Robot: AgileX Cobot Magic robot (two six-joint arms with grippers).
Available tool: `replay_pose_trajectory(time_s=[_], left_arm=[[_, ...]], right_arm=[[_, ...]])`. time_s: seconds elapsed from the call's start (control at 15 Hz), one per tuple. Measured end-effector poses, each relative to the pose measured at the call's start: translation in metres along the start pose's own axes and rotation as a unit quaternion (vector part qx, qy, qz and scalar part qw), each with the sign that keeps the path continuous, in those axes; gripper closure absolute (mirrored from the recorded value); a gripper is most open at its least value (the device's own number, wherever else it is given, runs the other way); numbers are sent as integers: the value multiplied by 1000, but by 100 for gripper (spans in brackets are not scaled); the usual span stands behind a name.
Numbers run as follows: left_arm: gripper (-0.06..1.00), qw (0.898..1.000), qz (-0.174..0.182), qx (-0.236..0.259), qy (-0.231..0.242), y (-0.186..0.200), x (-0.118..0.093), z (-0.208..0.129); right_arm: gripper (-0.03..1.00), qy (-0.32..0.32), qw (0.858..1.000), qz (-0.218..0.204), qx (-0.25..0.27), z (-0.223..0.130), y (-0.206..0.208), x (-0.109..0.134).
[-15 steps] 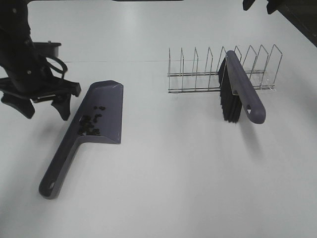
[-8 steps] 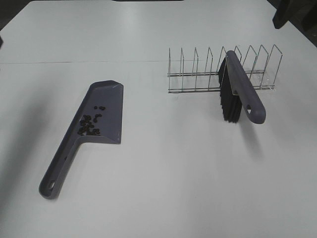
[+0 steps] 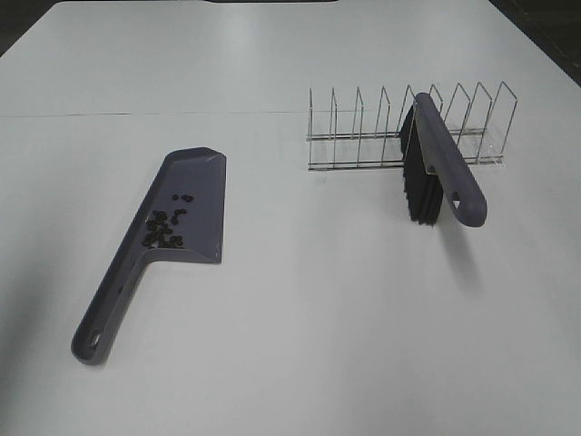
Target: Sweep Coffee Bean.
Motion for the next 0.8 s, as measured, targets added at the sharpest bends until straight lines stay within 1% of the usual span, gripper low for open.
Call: replay_pose_trajectory(time_s=[0.2,0.27,0.4,0.53,0.6,0.73,0.8], left_arm=[[26,1000,3,-13,-5,18,-10,-46],[26,1000,5,-22,-5,25,-14,-65],[26,999,8,-39,-6,32,-19,-87],[26,998,12,-67,-16,38,-24,-100],[26,996,10,-87,-34,41,-29,-103],[26,992,1,-104,-64,42,-39,-110],[26,991,-3,-113,-72,43,-43,-115]], right_arm=[[47,7,999,2,-45,-27,24,-8],[47,12,998,-7,-63,-41,30,-16],[47,18,996,-24,-83,-62,33,-29],[47,20,995,-26,-95,-83,31,-36],[47,21,995,-25,-99,-93,29,-39],[47,21,994,-25,-106,-105,25,-43],[47,22,993,-24,-111,-113,22,-45]])
Point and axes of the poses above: a point on each arm's last joint axis where the gripper is mounted, y pointing back along that axis away from the gripper, x along the wrist's bending axis when the last joint is at zero, z = x × y, the point moved 10 cm from there along -y, pointing out along that axis toward the gripper, and after that the axes turned 11 degrees about -y, right-handed, at the moved point
